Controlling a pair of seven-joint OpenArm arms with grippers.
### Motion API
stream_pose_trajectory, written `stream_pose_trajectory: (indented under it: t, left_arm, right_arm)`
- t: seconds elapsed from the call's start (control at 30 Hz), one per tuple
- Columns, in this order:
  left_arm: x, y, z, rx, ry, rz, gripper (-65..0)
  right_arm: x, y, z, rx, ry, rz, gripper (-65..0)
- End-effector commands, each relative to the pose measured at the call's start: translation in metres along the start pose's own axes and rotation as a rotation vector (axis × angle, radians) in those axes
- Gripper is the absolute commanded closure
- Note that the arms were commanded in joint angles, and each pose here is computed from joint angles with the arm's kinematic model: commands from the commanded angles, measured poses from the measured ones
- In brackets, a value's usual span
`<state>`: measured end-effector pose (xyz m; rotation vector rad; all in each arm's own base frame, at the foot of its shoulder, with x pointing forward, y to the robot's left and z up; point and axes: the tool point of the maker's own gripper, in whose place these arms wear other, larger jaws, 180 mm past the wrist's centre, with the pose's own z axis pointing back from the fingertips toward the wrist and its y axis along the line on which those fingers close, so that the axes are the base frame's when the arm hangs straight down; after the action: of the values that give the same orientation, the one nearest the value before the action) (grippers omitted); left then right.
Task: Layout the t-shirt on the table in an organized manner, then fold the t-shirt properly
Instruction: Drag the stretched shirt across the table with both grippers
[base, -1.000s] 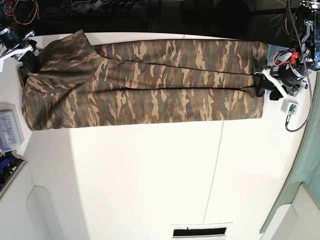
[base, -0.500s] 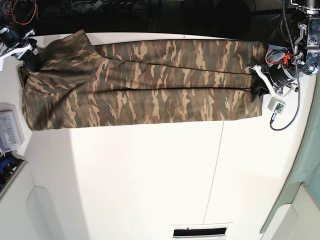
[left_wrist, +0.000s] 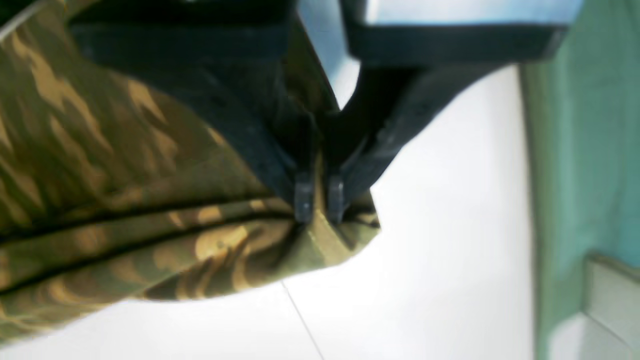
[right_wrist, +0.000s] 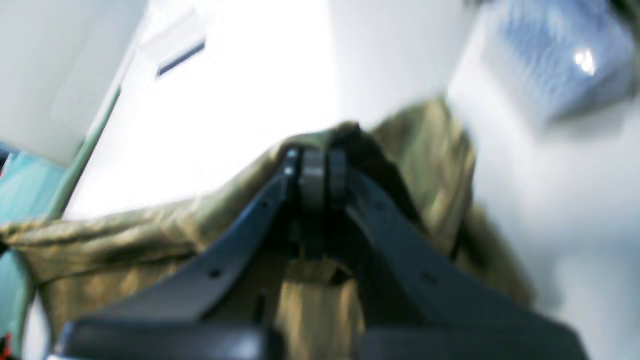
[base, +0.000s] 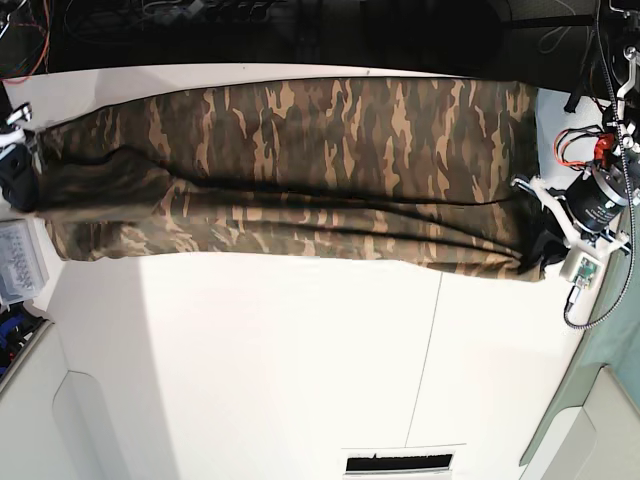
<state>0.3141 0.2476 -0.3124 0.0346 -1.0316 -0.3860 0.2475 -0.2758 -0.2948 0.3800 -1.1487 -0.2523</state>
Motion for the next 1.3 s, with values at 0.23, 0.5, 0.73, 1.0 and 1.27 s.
stream_pose_trajectory:
  t: [0.23, 0.5, 0.73, 1.0, 1.27]
  left_arm:
    - [0.045, 0.085, -0.040, 0.162, -0.134, 0.105, -3.1]
    - [0.005, 0.071, -0.092, 0.034, 0.038, 0.160, -34.5]
    - [-0.043, 0.056, -0.088, 0.004, 0.212, 0.165, -34.4]
    - [-0.102, 0.028, -0.067, -0.037, 0.323, 0.172, -34.4]
    - [-0.105, 0.056, -0.043, 0.049, 0.293, 0.225, -34.4]
  right_arm:
    - [0.134, 0.031, -0.079, 0.019, -0.247, 0.321, 0.0]
    - [0.076, 0.026, -0.157, 0.018, 0.029, 0.295, -43.0]
    - [0.039, -0.012, -0.130, -0.056, 0.106, 0.187, -43.0]
    - [-0.029, -0.074, -0.063, -0.180, 0.210, 0.056, -43.0]
    - [-0.070, -0.098, -0.019, -0.255, 0.275, 0.035, -43.0]
